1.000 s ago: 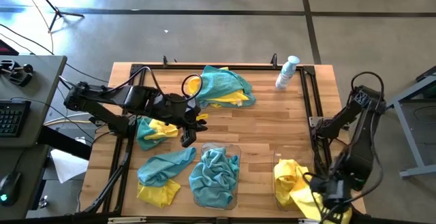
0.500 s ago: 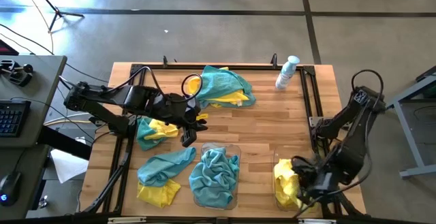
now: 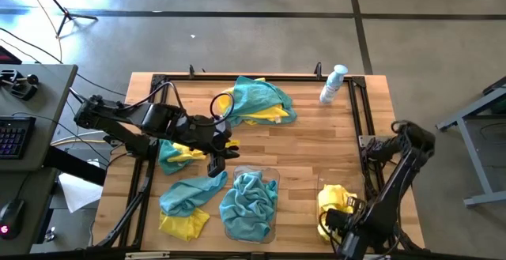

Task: Sort microfiber towel by color & place in baskets
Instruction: Put the yellow towel into the right transparent bin

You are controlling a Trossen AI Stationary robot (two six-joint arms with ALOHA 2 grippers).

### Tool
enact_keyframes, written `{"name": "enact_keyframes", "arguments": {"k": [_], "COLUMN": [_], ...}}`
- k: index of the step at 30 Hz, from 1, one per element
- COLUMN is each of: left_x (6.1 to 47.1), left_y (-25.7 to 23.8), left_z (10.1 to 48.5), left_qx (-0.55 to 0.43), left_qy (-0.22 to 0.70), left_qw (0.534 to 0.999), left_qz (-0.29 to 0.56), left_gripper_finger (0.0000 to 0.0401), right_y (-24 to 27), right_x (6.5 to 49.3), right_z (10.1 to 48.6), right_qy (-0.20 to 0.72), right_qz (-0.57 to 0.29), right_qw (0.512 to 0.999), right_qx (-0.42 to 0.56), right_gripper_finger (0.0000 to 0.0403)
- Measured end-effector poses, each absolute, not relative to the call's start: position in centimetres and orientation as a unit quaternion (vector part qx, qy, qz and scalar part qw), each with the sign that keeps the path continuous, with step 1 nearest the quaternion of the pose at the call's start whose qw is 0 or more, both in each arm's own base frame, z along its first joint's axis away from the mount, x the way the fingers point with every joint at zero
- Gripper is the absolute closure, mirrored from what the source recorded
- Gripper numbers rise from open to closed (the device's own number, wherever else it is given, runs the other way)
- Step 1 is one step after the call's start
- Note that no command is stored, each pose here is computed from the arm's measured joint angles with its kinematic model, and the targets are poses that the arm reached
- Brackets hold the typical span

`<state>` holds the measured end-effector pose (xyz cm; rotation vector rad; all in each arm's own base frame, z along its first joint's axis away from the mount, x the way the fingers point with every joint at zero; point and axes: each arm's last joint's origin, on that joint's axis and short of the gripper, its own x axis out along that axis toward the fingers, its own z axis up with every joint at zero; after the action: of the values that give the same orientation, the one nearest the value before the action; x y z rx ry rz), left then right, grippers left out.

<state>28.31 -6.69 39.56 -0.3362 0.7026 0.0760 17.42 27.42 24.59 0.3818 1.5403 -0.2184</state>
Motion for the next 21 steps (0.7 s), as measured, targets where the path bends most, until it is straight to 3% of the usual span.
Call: {"name": "enact_keyframes", "arguments": {"k": [9, 21], "left_x": [28.3, 28.3], "left_y": [-6.7, -6.7], "left_z": [39.6, 39.6], "left_qx": [-0.163, -0.171], "left_qy": [0.342, 0.342], "left_qw": [0.925, 0.923], "left_qz": [0.037, 0.040], "left_gripper_finger": [0.0307, 0.0307], "right_y": [27.8, 26.3], "right_x": [17.6, 16.8], "right_z": [22.6, 20.2], "right_qy": [0.698, 0.647], "right_qz": [-0.121, -0.105], "right_qw": [0.689, 0.708], "right_qx": [0.154, 0.262], "right_gripper_finger": [0.0403, 0.0403]}}
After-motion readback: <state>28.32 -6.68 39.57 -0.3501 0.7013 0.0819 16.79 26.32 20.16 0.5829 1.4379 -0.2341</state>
